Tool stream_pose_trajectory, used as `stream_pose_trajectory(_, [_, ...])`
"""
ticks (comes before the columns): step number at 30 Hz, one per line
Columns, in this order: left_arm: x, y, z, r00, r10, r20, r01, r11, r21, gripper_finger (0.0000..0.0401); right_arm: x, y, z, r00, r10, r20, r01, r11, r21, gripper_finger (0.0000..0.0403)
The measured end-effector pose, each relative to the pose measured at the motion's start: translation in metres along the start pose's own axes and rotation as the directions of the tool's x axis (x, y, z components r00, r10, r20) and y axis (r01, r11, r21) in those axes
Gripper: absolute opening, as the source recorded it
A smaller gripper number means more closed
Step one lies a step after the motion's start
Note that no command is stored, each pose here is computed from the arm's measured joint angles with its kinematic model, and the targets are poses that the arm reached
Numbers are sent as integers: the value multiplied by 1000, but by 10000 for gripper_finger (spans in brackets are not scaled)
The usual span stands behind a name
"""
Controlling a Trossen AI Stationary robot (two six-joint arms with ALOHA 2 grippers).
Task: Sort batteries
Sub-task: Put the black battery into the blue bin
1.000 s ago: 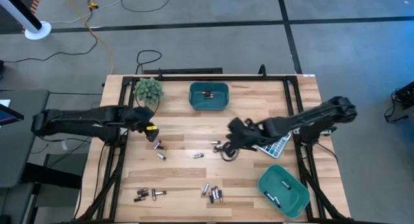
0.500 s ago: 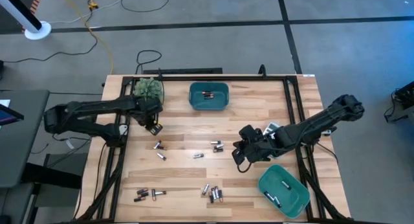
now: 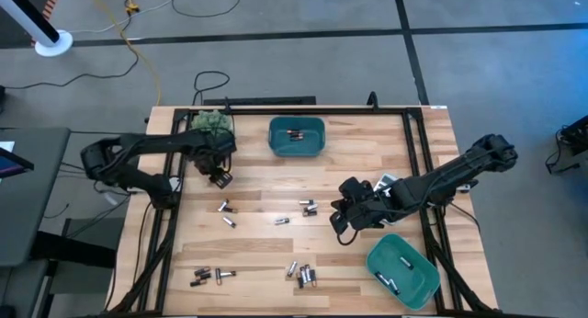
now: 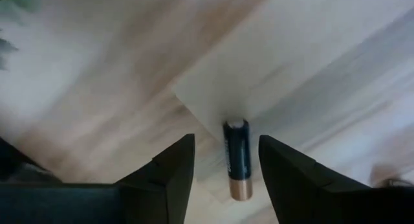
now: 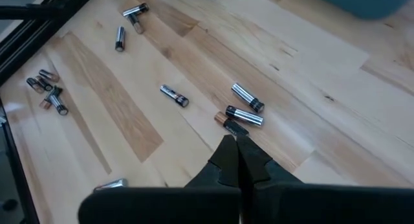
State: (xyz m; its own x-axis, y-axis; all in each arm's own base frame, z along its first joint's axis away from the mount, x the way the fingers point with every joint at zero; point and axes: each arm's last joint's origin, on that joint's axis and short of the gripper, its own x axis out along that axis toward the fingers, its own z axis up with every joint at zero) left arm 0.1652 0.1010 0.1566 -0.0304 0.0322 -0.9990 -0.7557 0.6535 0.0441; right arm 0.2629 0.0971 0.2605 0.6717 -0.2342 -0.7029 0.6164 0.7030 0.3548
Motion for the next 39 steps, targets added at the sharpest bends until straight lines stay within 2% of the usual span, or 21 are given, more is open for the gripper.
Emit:
stream_pose_trajectory(3, [11, -1, -3, 997, -26, -67, 26, 1000, 0, 169, 0, 0, 0, 1000, 0, 0, 0, 1000, -16, 0])
stream_pose_trajectory(10, [27, -1, -5, 990, -14, -138, 12, 1000, -13, 164, 0, 0, 0, 1000, 0, 0, 0, 999, -45, 0])
stream_pose_trajectory(14, [26, -2, -6, 991, -20, -131, 13, 999, -53, 130, 0, 0, 0, 1000, 1, 1, -1, 997, -80, 0])
stream_pose_trajectory(21, [25, -2, -7, 992, -19, -123, 2, 990, -142, 43, -1, 1, -1, 1000, 3, -4, -3, 989, -147, 0])
stream_pose_trajectory(27, [24, -6, -7, 992, -11, -123, -13, 981, -192, 39, -11, -3, -7, 999, -11, -30, 4, 971, -241, 0])
stream_pose_trajectory(30, [19, -11, -4, 994, -6, -110, -18, 977, -212, 39, -17, -16, -12, 1000, 15, -21, -19, 970, -244, 0])
stream_pose_trajectory(35, [3, -24, 5, 997, -19, -75, 2, 974, -225, 42, -23, -50, -24, 990, 136, 39, -126, 972, -198, 0])
stream_pose_trajectory(39, [-12, -34, 14, 999, -41, -21, 35, 972, -230, 40, -23, -77, -34, 965, 260, 46, -241, 938, -249, 0])
